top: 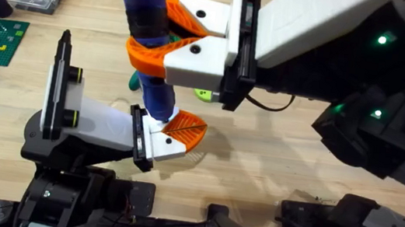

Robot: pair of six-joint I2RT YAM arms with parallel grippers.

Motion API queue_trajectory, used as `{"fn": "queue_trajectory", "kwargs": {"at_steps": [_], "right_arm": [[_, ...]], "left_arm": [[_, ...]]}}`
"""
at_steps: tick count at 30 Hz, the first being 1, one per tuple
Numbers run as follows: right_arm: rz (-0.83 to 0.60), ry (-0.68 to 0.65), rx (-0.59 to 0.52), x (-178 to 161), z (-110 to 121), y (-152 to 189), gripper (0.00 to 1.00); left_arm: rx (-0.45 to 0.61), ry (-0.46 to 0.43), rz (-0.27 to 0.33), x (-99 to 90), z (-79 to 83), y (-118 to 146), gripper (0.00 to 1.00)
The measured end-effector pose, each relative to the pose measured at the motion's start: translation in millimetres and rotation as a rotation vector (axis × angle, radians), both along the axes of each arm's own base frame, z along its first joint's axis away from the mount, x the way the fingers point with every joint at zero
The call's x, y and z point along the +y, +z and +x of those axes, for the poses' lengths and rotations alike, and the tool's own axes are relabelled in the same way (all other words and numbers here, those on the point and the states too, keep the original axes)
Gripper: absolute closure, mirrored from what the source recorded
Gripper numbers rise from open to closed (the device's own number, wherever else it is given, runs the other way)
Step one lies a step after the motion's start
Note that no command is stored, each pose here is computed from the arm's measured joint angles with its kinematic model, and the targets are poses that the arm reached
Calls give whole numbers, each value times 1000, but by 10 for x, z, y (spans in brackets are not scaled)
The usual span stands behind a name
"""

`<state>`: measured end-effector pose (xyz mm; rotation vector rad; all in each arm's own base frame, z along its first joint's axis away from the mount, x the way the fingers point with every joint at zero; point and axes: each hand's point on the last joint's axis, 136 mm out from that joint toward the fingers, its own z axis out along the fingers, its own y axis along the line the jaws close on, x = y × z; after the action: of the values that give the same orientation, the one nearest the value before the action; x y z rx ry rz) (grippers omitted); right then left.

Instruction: Pick up the gripper from the table and insert it into the empty holder that is missing its gripper. Then pick up a screw, insert it into the mounting hole, and use the screwdriver to tighten it. Finally, clean up the table by picking up the vegetable and placing it into the bucket.

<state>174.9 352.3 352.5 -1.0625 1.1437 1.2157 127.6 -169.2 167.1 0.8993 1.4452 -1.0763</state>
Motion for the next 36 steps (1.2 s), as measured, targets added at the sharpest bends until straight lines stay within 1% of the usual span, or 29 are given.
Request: {"fn": "queue_trajectory", "kwargs": {"at_steps": [3,11,17,21,28,36], "right_arm": [[-17,-1,17,9,11,-53,948],[-20,-5,20,9,19,-62,949],[20,0,-11,-4,1,46,949],[27,4,-1,-6,-5,63,949],[41,47,-20,-17,-51,204,949],[29,47,-19,-64,8,194,949]], "left_arm": [[18,0,1,0,-2,-24,990],[22,0,2,0,-2,-29,990],[14,0,1,0,-1,-19,990],[14,0,1,0,-1,-19,990],[14,0,1,0,-1,-19,990],[14,0,1,0,-1,-19,990]]}}
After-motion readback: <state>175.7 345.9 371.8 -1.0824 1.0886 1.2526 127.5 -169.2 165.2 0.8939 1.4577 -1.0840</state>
